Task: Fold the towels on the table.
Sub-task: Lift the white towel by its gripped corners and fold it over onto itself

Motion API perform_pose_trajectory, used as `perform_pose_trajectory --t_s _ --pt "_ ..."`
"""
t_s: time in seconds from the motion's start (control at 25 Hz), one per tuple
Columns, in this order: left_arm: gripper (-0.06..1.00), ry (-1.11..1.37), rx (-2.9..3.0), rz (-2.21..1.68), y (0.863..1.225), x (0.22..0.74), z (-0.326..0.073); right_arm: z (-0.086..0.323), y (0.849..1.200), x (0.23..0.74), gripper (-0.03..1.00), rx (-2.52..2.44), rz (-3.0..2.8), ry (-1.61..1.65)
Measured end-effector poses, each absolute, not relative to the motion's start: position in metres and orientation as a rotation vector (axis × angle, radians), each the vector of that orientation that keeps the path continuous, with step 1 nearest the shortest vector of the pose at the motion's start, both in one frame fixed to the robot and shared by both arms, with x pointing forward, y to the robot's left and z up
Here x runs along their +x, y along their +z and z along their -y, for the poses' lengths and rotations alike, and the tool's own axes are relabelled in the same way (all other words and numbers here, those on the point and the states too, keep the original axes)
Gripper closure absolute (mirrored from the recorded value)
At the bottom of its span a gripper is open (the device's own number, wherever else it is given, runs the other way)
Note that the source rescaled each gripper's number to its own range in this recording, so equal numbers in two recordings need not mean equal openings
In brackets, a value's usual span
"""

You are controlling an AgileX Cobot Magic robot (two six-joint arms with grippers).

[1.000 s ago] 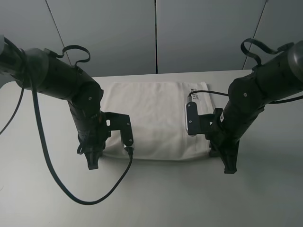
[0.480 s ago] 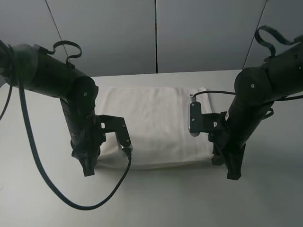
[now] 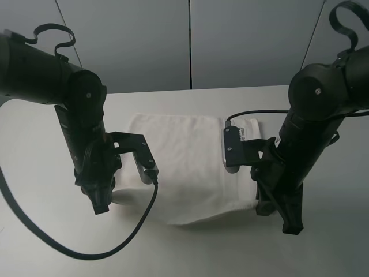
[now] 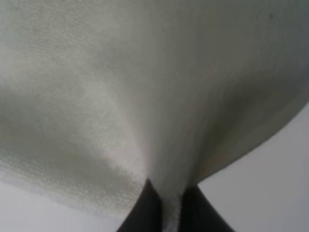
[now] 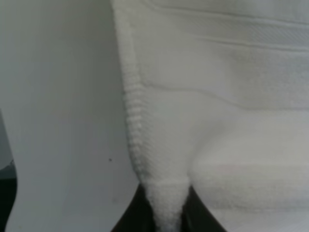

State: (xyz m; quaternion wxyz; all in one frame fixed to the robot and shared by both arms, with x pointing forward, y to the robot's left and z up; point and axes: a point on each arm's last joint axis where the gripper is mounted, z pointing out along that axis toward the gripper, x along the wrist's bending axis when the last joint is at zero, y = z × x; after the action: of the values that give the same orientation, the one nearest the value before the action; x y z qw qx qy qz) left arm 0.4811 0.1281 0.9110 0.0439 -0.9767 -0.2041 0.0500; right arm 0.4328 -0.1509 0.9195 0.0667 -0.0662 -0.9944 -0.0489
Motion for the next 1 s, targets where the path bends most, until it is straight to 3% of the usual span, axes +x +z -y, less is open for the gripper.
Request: perform_pose_trajectory --t_s 0.28,0.68,1.0 --pt "0.94 0.144 -2.996 0.649 0.920 0.460 -0.143 0.154 0.939 0.424 0.96 -0.317 2.989 -0.164" --pt "0.94 -0.128 -3.108 1.029 0.948 0.469 -0.136 0.153 0.949 0.426 0.96 -0.824 2.936 -0.229" --pt "0.94 -0.369 -3.182 1.337 0.979 0.475 -0.135 0.151 0.987 0.448 0.96 -1.166 3.006 -0.376"
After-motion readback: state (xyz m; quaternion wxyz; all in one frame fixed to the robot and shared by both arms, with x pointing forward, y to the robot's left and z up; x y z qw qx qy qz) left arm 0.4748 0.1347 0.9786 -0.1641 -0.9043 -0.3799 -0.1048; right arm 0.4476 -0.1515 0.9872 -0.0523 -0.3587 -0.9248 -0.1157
